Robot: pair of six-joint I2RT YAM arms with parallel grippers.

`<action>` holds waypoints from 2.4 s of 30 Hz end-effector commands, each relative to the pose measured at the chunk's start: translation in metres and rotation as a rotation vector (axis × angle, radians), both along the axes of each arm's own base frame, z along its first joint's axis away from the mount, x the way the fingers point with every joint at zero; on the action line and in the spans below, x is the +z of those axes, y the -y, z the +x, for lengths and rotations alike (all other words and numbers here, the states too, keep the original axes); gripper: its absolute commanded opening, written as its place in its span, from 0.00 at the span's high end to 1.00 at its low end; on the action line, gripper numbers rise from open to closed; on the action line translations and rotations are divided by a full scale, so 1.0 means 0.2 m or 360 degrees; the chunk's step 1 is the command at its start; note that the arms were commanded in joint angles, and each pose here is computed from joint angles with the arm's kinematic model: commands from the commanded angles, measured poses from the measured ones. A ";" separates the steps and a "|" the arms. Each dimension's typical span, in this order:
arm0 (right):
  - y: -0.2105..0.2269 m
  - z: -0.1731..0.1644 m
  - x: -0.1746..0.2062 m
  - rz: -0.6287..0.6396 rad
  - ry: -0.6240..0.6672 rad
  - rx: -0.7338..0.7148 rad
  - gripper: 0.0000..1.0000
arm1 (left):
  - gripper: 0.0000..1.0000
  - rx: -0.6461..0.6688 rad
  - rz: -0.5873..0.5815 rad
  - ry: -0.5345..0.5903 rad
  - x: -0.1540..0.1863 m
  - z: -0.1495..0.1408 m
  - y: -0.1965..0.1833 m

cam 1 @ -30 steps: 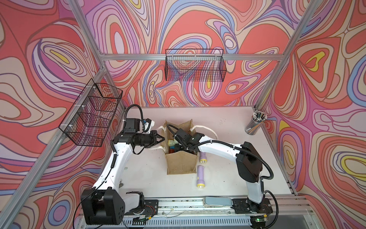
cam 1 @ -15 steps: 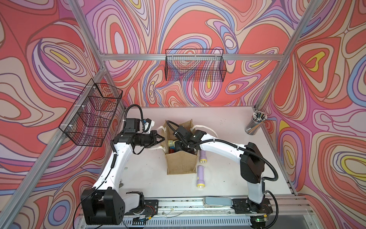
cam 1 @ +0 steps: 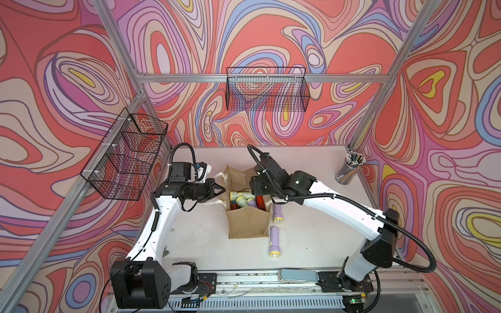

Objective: Put the flashlights into the tote bags
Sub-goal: Place the flashlight in the canvas bag, then pick up the flashlight from the center of the board.

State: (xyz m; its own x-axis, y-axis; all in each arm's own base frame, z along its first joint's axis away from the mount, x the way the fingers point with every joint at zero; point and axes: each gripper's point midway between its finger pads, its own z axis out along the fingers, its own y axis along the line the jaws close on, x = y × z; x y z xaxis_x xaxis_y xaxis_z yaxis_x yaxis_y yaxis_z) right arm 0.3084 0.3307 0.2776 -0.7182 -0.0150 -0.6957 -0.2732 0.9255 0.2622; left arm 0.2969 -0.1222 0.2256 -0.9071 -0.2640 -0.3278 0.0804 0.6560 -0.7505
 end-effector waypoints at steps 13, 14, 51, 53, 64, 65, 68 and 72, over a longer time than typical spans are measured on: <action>0.71 -0.20 0.15 -0.0084 0.0185 -0.0562 0.33 | 0.97 -0.0008 0.0005 0.0070 0.04 0.00 0.00; 0.76 -0.23 0.13 -0.0088 0.0160 -0.0607 0.32 | 0.96 -0.0010 0.0004 0.0070 0.04 0.00 0.00; 0.34 -0.64 -1.15 0.0146 -0.1062 -0.0390 0.30 | 0.96 -0.0009 -0.0001 0.0049 0.02 0.00 0.00; 0.34 -0.65 -1.19 0.0100 -0.1092 -0.0382 0.32 | 0.97 -0.0008 -0.0001 0.0046 0.02 0.00 0.00; 0.37 -0.63 -1.30 -0.0091 -0.1111 -0.0426 0.53 | 0.96 -0.0003 0.0008 0.0047 0.02 0.01 0.00; 0.38 -0.63 -1.31 -0.0107 -0.1114 -0.0433 0.58 | 0.96 -0.0004 0.0008 0.0044 0.02 0.01 0.00; 0.42 -0.64 -1.32 -0.0174 -0.1121 -0.0468 0.71 | 0.96 -0.0005 0.0011 0.0047 0.02 0.00 0.00; 0.54 -0.68 -1.31 -0.0275 -0.1101 -0.0557 0.78 | 0.96 -0.0001 0.0013 0.0049 0.02 0.00 -0.01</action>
